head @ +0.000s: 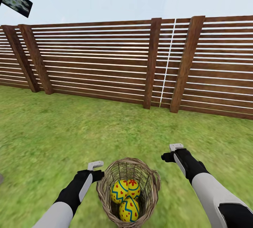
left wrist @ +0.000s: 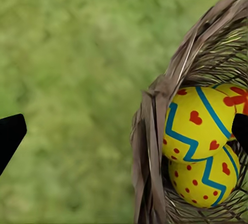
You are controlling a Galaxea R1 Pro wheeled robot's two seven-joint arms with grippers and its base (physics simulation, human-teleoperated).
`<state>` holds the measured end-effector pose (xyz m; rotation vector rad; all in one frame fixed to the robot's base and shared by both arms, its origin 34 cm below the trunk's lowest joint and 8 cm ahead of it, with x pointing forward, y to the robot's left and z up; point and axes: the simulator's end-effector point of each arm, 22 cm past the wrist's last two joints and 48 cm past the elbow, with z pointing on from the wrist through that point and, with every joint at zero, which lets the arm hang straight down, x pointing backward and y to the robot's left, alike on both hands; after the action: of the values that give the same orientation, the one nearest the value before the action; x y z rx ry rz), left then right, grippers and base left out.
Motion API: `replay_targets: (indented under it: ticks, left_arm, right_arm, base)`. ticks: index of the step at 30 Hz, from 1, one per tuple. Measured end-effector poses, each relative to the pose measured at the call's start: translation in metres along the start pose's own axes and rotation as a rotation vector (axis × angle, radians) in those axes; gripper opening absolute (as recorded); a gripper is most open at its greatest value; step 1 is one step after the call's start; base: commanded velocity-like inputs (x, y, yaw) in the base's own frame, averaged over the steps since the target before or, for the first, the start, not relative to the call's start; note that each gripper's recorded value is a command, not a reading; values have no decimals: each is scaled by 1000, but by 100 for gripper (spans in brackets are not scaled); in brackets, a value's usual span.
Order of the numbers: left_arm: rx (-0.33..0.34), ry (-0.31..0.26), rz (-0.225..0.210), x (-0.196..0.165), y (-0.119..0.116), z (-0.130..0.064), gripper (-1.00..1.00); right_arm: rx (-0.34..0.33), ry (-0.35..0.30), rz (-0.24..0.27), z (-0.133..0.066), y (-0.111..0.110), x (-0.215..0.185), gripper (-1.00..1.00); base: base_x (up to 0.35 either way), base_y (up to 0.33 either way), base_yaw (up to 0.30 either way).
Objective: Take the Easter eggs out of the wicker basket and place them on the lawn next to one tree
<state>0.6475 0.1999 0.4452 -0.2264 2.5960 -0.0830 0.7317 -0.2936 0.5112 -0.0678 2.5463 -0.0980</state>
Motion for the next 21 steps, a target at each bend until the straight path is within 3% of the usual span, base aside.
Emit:
replay_targets:
  ticks: [9,21]
  left_arm:
    - [38,8,-32,16,-11,14,100]
    - [40,8,-36,34,-7,33,100]
  right_arm:
    - [-2,-6,5,13,1,11,100]
    - [-5,-7,11,31,4,30,100]
  base:
    - [0,0,0]
    - [0,0,0]
